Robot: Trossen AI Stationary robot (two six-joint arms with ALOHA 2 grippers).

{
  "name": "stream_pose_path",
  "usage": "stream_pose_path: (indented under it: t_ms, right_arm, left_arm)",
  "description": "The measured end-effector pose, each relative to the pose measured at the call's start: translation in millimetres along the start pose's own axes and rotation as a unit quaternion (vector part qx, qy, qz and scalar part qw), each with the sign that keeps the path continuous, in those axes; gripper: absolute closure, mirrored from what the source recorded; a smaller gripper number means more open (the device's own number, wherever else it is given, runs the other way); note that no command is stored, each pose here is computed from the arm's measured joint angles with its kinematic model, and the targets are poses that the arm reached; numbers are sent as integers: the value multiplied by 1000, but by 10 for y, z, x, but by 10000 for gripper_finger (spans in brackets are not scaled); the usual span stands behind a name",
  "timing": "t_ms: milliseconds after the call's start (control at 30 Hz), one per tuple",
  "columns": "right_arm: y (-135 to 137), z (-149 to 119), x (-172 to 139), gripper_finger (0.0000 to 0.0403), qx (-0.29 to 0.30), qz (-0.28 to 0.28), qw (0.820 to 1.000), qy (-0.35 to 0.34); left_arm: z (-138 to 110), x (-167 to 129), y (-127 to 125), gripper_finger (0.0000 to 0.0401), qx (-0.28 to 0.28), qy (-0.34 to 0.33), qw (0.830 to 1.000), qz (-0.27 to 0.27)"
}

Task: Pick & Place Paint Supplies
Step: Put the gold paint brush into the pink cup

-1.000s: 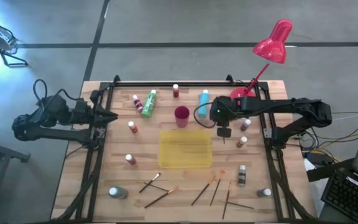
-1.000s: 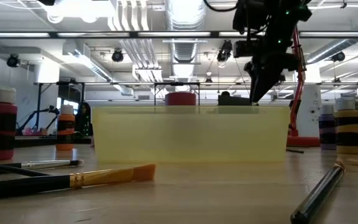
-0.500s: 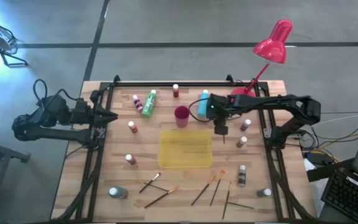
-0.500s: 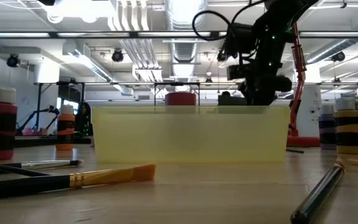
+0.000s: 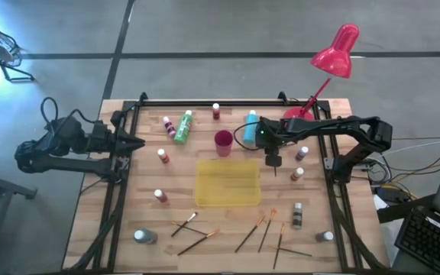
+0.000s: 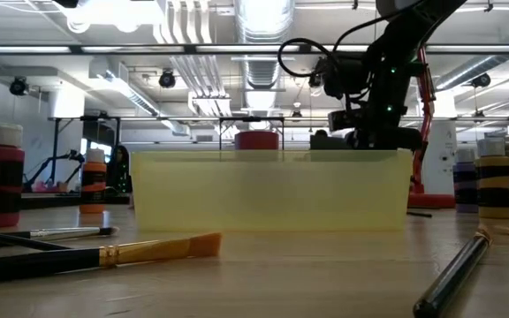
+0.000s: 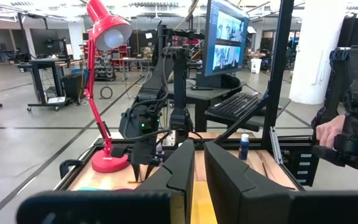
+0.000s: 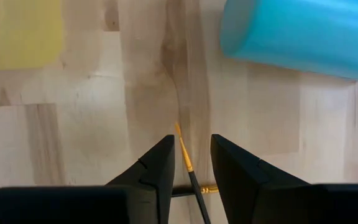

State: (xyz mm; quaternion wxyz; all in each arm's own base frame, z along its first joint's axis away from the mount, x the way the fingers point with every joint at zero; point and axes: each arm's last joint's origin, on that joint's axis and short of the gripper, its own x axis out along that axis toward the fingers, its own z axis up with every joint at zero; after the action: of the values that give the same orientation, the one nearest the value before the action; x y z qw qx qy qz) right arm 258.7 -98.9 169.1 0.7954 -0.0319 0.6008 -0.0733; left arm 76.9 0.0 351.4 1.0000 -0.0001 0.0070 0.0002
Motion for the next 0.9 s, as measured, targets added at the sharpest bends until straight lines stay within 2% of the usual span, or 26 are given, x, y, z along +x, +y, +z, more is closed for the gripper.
stream_pose_path:
  t_ms: [200, 667, 900]
  right_arm:
    - [4, -54, 55, 304, 4, -1, 1000, 1]
    - [1, -72, 113, 255, 12, -8, 1000, -20]
    - [1, -66, 114, 259, 14, -6, 1000, -24]
  left_arm:
    - [0, 0, 0, 355, 0, 0, 1000, 0]
    - [0, 0, 0, 355, 0, 0, 1000, 0]
    - [0, 0, 0, 355, 0, 0, 1000, 0]
